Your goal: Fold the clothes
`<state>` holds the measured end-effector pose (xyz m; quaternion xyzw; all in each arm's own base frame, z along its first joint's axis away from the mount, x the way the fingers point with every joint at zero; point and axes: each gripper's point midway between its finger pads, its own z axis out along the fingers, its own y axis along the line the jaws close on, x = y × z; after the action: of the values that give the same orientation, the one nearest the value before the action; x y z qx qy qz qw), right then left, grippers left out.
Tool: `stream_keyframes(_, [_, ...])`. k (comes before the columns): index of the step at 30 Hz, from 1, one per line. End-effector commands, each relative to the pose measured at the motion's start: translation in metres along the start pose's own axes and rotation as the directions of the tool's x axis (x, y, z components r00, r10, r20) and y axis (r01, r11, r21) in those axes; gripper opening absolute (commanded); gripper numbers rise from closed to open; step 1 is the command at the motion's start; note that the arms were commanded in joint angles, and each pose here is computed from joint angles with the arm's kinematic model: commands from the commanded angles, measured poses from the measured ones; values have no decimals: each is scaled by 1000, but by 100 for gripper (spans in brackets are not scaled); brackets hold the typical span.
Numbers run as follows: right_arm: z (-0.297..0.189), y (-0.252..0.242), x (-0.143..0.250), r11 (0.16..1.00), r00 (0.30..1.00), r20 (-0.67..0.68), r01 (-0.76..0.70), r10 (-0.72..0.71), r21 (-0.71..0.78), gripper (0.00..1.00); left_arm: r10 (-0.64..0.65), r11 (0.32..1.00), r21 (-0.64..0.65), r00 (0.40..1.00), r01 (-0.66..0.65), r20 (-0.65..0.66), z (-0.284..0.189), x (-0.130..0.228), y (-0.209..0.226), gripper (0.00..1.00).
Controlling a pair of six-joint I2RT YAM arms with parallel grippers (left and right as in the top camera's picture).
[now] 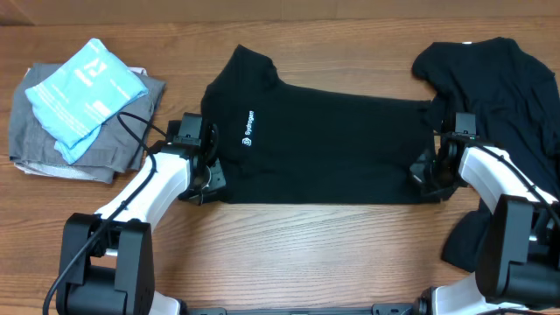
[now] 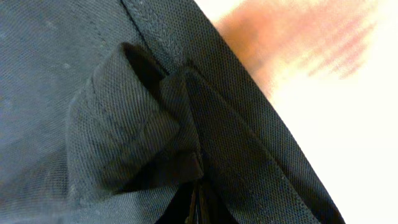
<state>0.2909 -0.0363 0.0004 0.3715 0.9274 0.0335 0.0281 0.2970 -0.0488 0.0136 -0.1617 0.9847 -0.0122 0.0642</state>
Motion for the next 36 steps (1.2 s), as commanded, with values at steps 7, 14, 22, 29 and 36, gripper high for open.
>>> stream_keyframes(7, [9,-35,29,987,994,-98,-39,55,155,5,-22,996,-82,999,19,-39,4,11,19,4])
stream_keyframes(14, [-13,5,13,999,992,-115,41,-41,-8,9,-19,997,-79,999,17,-34,4,10,19,4])
stream_keyframes(22, [-27,24,-3,996,996,-76,48,-53,-69,14,-20,997,-77,999,17,-31,4,9,18,4])
stream_keyframes(29, [-25,34,-28,993,998,38,62,-58,-99,24,-20,997,-75,999,17,-28,4,9,18,4])
stream_keyframes(36, [-29,51,-56,980,981,166,128,-102,-153,31,15,998,-55,999,-16,-29,2,6,14,4])
